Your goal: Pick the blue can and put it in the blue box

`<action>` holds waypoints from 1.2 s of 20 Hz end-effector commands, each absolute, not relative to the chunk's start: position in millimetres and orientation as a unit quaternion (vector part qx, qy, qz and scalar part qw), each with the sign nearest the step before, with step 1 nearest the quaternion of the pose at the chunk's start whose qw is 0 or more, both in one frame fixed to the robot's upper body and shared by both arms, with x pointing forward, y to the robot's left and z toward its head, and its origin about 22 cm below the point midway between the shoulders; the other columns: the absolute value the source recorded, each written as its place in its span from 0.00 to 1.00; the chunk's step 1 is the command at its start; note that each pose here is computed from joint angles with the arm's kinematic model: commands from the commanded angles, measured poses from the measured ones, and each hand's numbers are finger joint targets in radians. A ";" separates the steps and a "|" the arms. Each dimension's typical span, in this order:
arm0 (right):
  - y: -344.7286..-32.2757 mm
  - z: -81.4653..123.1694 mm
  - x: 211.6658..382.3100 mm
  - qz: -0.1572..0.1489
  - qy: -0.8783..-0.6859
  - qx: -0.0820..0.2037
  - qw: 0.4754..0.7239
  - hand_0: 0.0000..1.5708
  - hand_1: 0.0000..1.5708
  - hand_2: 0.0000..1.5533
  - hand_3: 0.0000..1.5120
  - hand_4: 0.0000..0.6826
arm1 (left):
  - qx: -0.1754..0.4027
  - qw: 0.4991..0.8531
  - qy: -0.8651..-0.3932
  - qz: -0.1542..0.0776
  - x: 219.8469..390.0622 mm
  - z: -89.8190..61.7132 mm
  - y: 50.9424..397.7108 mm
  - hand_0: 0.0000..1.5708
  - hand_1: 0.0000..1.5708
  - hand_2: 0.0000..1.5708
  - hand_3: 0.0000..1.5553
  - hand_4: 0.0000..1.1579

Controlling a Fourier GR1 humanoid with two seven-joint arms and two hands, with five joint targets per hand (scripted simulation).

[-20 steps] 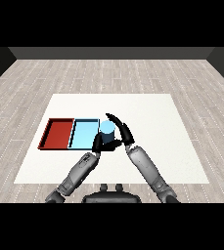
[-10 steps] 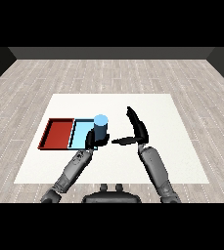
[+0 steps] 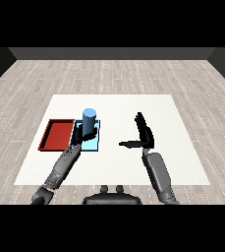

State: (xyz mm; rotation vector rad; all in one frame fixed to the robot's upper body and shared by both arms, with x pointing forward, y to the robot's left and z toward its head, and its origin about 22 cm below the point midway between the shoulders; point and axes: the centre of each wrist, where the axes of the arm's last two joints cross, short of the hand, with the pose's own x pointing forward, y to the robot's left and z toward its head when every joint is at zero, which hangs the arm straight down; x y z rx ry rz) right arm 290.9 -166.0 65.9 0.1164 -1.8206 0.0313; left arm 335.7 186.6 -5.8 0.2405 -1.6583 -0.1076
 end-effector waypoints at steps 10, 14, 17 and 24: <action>-188.4 53.4 295.2 -0.025 -0.776 0.031 0.629 0.00 0.00 0.00 0.00 0.00 | 0.370 0.751 -0.519 -0.171 369.5 -29.2 259.2 0.37 0.37 0.32 0.19 0.78; -192.1 23.4 288.4 -0.034 -0.765 0.033 0.643 0.00 0.00 0.00 0.00 0.00 | 0.386 0.770 -0.462 -0.211 382.8 -30.2 265.3 0.44 0.44 0.36 0.17 0.76; -199.5 26.0 299.6 -0.047 -0.758 0.030 0.650 0.00 0.00 0.00 0.00 0.00 | 0.365 0.812 -0.408 -0.203 383.0 -46.0 239.6 0.76 0.76 0.67 0.25 0.73; -215.0 23.9 301.0 -0.057 -0.751 0.025 0.658 0.00 0.00 0.00 0.00 0.00 | 0.310 0.866 -0.344 -0.187 374.5 -65.7 220.5 0.66 0.66 0.57 0.00 0.71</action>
